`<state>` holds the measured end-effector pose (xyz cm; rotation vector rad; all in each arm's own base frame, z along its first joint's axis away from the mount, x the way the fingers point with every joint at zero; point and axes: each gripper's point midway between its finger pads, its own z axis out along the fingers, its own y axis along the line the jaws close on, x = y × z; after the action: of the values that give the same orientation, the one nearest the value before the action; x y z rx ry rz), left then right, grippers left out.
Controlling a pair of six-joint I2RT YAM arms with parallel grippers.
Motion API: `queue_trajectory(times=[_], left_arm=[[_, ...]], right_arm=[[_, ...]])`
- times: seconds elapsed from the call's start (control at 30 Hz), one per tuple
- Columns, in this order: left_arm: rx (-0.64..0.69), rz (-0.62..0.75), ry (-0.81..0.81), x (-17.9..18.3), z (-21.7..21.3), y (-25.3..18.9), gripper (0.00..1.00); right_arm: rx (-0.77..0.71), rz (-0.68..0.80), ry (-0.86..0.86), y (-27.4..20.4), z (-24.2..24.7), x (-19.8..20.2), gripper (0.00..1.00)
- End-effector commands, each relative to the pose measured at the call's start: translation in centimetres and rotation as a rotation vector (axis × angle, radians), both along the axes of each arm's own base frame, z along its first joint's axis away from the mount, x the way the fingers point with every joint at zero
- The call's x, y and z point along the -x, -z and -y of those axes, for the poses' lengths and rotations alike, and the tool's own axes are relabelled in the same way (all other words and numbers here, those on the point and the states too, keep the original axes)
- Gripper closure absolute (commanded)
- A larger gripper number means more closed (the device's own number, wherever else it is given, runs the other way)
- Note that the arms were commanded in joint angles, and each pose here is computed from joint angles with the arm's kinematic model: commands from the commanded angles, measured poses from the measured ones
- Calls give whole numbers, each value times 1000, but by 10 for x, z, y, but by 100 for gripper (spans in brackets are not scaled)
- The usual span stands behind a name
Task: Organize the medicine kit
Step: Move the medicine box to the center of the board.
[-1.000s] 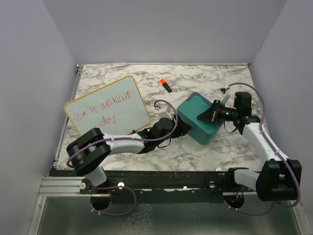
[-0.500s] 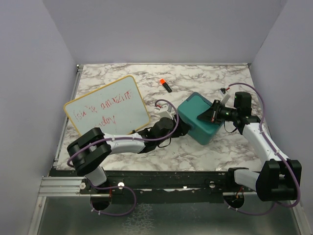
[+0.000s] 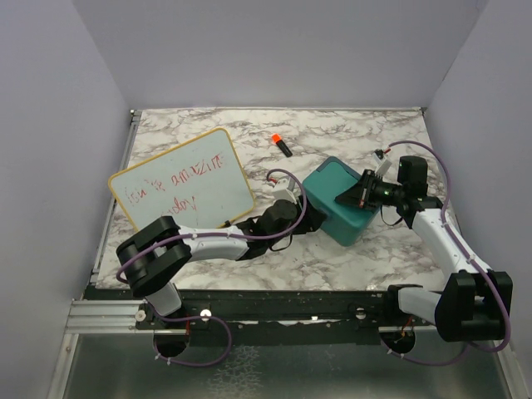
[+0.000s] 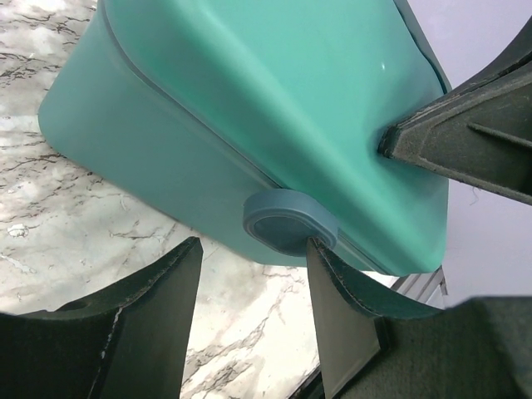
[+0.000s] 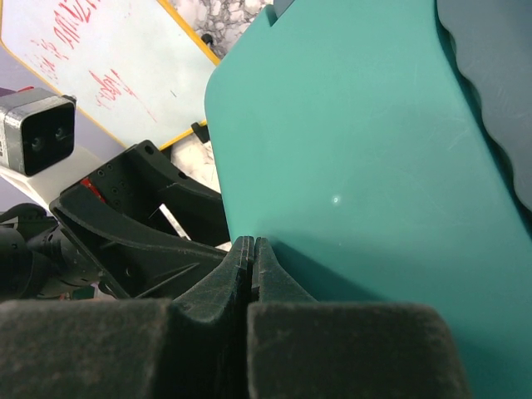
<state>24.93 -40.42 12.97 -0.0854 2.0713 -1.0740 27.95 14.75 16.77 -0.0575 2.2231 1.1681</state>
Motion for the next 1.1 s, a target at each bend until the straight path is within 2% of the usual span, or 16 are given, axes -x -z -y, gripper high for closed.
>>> queue_trajectory(times=[0.0,0.7,0.9,1.07], left_arm=[[-37,10,-36,-9,-3,9,45],[-57,18,-25,-12,2,13,44],[-59,24,-18,-15,8,12,44],[-53,31,-8,-18,16,9,44]], right_arm=[[71,-159,27,44,6,21,99],[76,-166,33,43,7,21,99],[70,-107,46,16,7,14,88],[69,-78,91,-10,10,7,69]])
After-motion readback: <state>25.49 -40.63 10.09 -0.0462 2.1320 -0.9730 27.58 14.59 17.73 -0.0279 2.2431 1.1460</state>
